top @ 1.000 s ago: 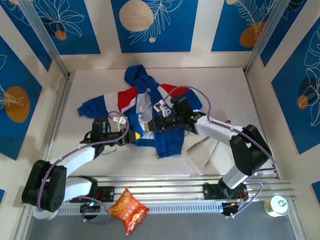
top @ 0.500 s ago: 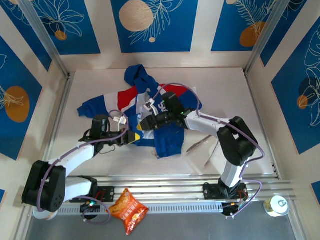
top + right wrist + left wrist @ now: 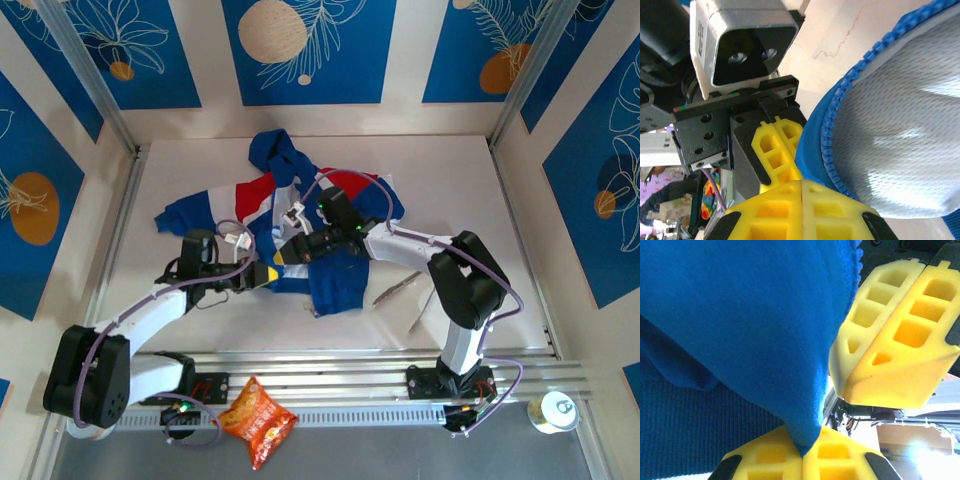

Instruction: Zip up the jacket

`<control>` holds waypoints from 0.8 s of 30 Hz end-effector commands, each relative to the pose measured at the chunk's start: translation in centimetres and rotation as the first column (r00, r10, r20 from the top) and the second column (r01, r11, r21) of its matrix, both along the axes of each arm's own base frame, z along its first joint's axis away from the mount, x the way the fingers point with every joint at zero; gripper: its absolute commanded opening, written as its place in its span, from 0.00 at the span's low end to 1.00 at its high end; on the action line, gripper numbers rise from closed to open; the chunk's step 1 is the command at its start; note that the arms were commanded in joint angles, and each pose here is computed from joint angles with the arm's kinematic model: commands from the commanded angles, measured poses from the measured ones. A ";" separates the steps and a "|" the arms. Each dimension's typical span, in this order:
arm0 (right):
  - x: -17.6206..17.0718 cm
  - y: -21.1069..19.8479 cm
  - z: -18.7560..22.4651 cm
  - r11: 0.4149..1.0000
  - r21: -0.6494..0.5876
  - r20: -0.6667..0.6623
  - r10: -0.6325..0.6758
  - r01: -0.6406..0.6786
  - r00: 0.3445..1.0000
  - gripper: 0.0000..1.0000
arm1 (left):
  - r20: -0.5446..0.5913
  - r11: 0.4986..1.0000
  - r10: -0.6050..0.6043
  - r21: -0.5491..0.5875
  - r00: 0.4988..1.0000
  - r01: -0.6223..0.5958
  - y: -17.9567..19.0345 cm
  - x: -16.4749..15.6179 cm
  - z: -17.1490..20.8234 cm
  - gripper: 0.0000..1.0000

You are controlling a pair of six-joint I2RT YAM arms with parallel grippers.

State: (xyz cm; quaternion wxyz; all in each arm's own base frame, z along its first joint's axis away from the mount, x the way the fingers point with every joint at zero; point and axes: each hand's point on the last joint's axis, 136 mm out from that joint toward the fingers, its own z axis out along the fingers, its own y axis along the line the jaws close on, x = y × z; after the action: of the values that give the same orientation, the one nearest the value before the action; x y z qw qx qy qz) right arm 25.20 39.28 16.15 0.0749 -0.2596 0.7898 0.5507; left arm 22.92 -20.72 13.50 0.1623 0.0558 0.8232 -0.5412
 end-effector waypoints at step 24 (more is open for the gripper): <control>3.2 -2.1 -2.8 0.906 -0.277 -0.089 -0.356 0.320 0.930 0.00 | 0.132 0.953 0.258 0.127 0.957 -0.275 3.4 2.6 1.5 0.56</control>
State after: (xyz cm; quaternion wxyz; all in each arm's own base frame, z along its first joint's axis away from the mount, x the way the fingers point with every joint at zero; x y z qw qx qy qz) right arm 28.57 38.22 13.69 0.0938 -0.1293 0.8738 0.4592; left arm 24.85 -18.64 14.53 0.2491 0.0125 0.8419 -0.4785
